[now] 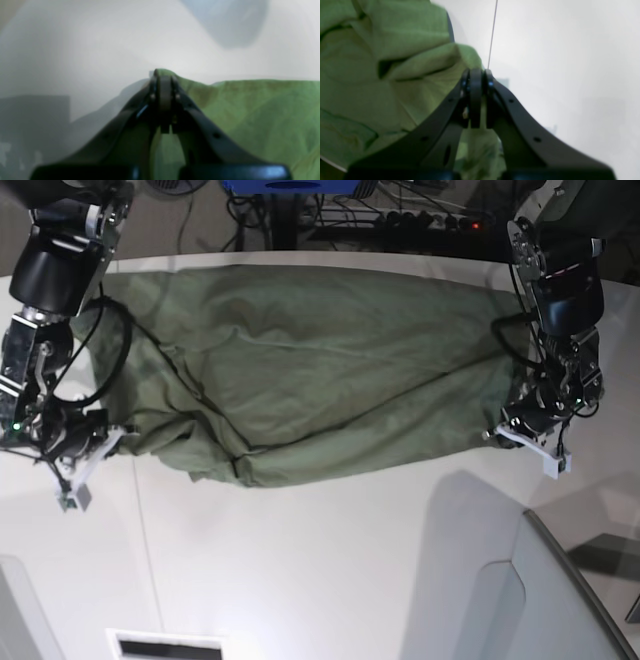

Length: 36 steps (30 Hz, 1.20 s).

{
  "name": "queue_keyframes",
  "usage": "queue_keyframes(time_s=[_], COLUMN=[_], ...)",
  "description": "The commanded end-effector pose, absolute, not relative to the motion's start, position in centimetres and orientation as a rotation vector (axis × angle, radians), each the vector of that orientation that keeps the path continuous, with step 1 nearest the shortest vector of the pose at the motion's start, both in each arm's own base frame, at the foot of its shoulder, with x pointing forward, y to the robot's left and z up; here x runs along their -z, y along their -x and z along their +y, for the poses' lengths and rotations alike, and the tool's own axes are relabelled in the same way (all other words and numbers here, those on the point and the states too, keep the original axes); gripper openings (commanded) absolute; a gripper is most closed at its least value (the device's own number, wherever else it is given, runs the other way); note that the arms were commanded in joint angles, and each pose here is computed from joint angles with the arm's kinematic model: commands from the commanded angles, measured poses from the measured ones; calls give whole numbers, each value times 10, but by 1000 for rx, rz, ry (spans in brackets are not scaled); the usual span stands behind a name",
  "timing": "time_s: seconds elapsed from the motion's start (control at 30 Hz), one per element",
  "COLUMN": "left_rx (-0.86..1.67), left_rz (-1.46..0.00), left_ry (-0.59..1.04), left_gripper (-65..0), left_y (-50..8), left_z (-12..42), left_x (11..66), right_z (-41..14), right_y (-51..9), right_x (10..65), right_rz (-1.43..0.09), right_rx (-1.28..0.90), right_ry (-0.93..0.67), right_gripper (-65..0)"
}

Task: Layout the t-shirt on the table in an organized manner, then fold the t-shirt properly
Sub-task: 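Pull the held corner outward with the left gripper, smoothing the edge, then hold both shirt corners and stretch the shirt taut between the grippers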

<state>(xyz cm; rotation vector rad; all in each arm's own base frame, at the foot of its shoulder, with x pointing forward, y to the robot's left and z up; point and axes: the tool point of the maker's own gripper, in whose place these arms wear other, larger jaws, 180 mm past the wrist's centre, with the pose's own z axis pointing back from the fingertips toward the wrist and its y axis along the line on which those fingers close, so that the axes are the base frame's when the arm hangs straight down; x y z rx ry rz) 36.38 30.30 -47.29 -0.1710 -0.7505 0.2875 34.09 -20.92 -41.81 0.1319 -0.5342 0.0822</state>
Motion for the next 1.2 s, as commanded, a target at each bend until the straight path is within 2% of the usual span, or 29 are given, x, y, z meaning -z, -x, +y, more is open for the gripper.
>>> queue_keyframes(time_s=[0.0, 0.13, 0.27, 0.4, 0.7, 1.0, 1.17], left_rx=[-285, -239, -168, -137, -128, -116, -115], left_rz=[-836, -866, -963, -987, -1021, -1028, -1021], left_ry=[161, 136, 97, 82, 71, 60, 61], left_gripper=[-650, -650, -650, -650, -650, -650, -650], left_y=[-388, -412, -437, -450, -451, -451, -451], left_z=[315, 325, 328, 327, 328, 328, 328], left_x=[446, 408, 354, 325, 312, 308, 310], right_z=[-214, -224, -234, -233, -238, -227, -229], right_y=[-357, -370, -385, -397, -417, -432, -434], right_x=[400, 388, 372, 365, 356, 353, 360], right_rz=[-598, -629, -691, -715, -842, -882, -893], right_rx=[-89, -92, -92, -91, -72, -204, -195], right_ry=[-122, -103, -84, -92, -106, -83, -96], right_gripper=[-650, -650, -650, -650, -650, -650, -650])
